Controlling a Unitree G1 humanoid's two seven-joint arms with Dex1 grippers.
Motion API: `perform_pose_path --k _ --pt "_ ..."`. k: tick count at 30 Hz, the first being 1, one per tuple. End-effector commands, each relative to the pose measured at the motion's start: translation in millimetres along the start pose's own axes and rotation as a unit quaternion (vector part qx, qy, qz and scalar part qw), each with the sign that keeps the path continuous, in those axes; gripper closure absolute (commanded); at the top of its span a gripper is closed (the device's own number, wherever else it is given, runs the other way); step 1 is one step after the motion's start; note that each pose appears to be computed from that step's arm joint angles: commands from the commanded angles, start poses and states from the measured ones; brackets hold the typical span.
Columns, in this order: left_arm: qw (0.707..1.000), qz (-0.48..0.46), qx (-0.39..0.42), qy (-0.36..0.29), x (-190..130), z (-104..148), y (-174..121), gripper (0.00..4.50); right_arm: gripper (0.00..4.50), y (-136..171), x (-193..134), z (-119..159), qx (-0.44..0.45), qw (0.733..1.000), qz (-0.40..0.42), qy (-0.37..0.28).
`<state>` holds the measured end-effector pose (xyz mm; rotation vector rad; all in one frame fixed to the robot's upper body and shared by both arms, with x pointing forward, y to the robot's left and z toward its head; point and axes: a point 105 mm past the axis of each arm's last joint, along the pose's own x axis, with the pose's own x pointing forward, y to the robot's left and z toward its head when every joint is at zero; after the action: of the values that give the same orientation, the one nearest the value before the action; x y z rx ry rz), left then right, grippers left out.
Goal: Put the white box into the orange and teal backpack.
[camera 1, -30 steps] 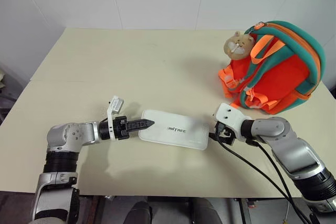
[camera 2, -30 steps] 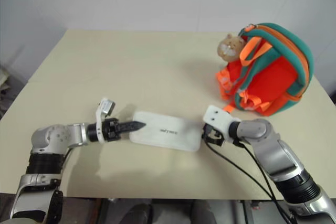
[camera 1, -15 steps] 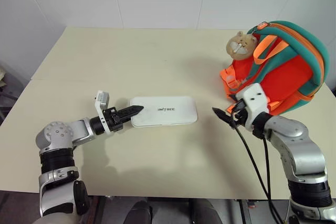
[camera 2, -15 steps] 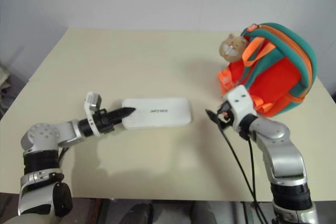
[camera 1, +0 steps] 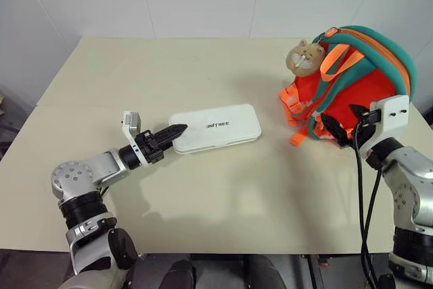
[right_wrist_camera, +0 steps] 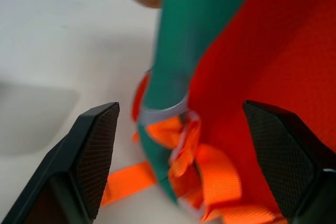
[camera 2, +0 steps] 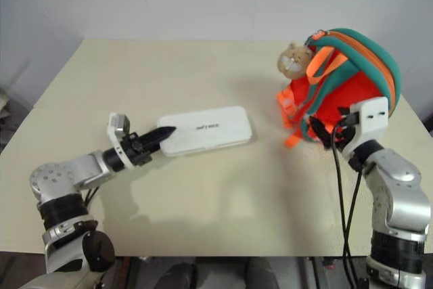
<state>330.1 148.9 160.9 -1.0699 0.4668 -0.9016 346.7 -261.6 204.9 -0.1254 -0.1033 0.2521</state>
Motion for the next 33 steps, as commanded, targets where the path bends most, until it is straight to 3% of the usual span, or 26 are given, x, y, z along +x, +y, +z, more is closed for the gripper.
perform_pose_path --k 1,7,15,19,28,29,33 --pt "1.0 -0.025 0.019 -0.003 1 3 -16 3.18 0.0 -7 8 14 -0.008 0.999 0.002 -0.034" --pt "0.999 -0.019 0.032 -0.005 -4 1 -19 3.18 0.0 -4 34 25 0.025 0.997 0.022 -0.07" --pt "0.999 -0.011 0.037 -0.007 -8 -3 -17 3.18 0.0 8 60 21 0.021 0.997 0.038 -0.063" --pt "0.999 -0.008 0.041 -0.008 -7 -2 -18 3.18 0.9 8 69 8 0.022 0.999 0.021 -0.026" --pt "0.999 -0.007 0.044 -0.015 -6 1 -19 3.18 3.72 1 75 17 0.029 0.998 0.001 -0.05" --pt "0.999 -0.007 0.044 -0.016 -6 1 -19 3.18 3.92 1 75 17 0.029 0.998 0.001 -0.051" --pt "0.999 -0.004 0.044 -0.021 -8 5 -17 3.18 3.95 4 77 21 0.025 0.998 0.008 -0.061"
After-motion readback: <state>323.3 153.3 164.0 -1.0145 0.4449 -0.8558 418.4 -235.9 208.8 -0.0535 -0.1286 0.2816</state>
